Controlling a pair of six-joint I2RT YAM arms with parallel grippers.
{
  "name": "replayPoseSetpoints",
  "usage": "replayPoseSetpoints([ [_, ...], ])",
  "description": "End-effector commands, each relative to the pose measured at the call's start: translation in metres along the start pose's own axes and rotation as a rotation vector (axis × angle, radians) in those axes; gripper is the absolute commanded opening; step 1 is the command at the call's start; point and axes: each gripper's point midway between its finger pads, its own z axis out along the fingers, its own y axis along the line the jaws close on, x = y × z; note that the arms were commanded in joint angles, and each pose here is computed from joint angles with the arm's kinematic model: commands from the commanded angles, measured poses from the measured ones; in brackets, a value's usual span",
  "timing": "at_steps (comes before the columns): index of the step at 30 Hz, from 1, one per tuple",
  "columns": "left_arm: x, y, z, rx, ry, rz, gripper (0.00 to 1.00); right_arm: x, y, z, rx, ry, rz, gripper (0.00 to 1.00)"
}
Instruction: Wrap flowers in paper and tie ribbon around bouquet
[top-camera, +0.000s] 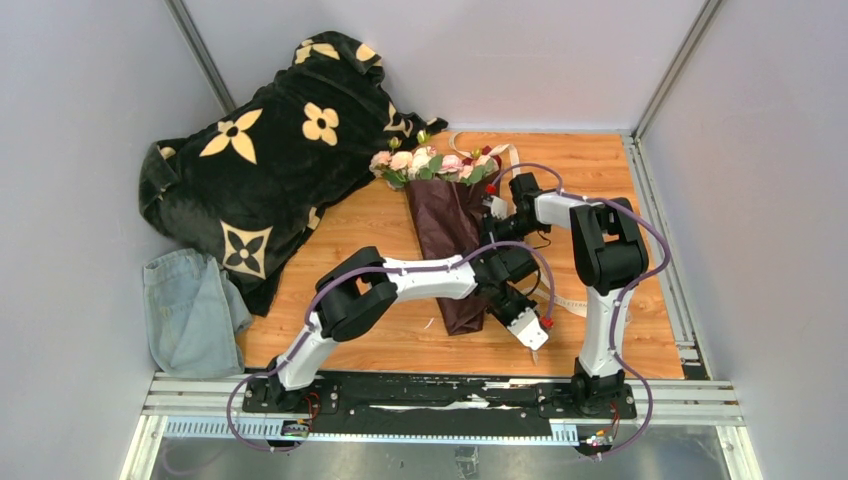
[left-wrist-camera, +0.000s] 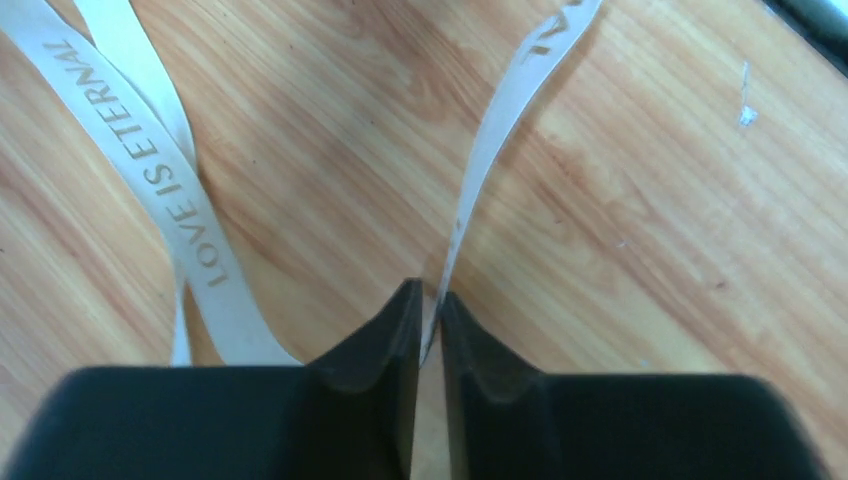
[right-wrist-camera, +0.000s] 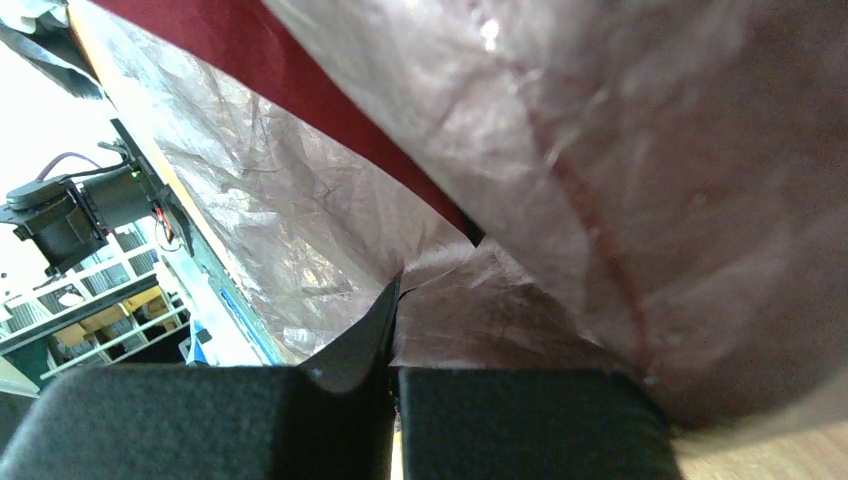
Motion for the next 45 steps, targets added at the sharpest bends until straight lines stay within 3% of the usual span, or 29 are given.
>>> replayPoseSetpoints([
  [1, 0.018, -0.050, 0.008, 0.115, 0.106, -0.035, 0.07, -0.004, 0.002, -0.014, 0.045, -0.013, 0.015, 0.00],
  [2, 0.015, -0.059, 0.005, 0.136, 0.099, -0.077, 0.00, -0.007, 0.006, -0.016, 0.044, -0.023, 0.020, 0.00],
  [9, -0.019, -0.158, -0.052, 0.394, 0.073, -0.330, 0.00, -0.018, 0.035, -0.038, 0.046, -0.080, 0.070, 0.00],
  [14, 0.009, -0.237, -0.109, 0.541, 0.280, -0.416, 0.00, -0.024, 0.060, -0.059, 0.044, -0.122, 0.060, 0.00],
  [19, 0.055, -0.267, -0.151, 0.505, 0.411, -0.558, 0.00, -0.026, 0.077, -0.073, 0.042, -0.142, 0.052, 0.00],
  [28, 0.157, -0.233, -0.242, 0.142, 0.484, -0.913, 0.00, -0.024, 0.101, -0.090, 0.015, -0.171, 0.024, 0.00],
  [32, 0.215, -0.192, -0.317, -0.176, 0.479, -1.155, 0.00, -0.009, 0.101, -0.086, 0.020, -0.154, 0.025, 0.00],
  [35, 0.235, -0.151, -0.381, -0.449, 0.407, -1.291, 0.00, 0.006, 0.095, -0.077, 0.028, -0.126, 0.033, 0.00],
  [39, 0.202, -0.090, -0.439, -0.688, 0.201, -1.277, 0.00, 0.026, 0.089, -0.057, 0.020, -0.092, 0.055, 0.00],
  [45, 0.081, -0.008, -0.514, -0.850, -0.225, -1.126, 0.00, 0.064, 0.075, -0.019, 0.012, -0.024, 0.095, 0.00],
])
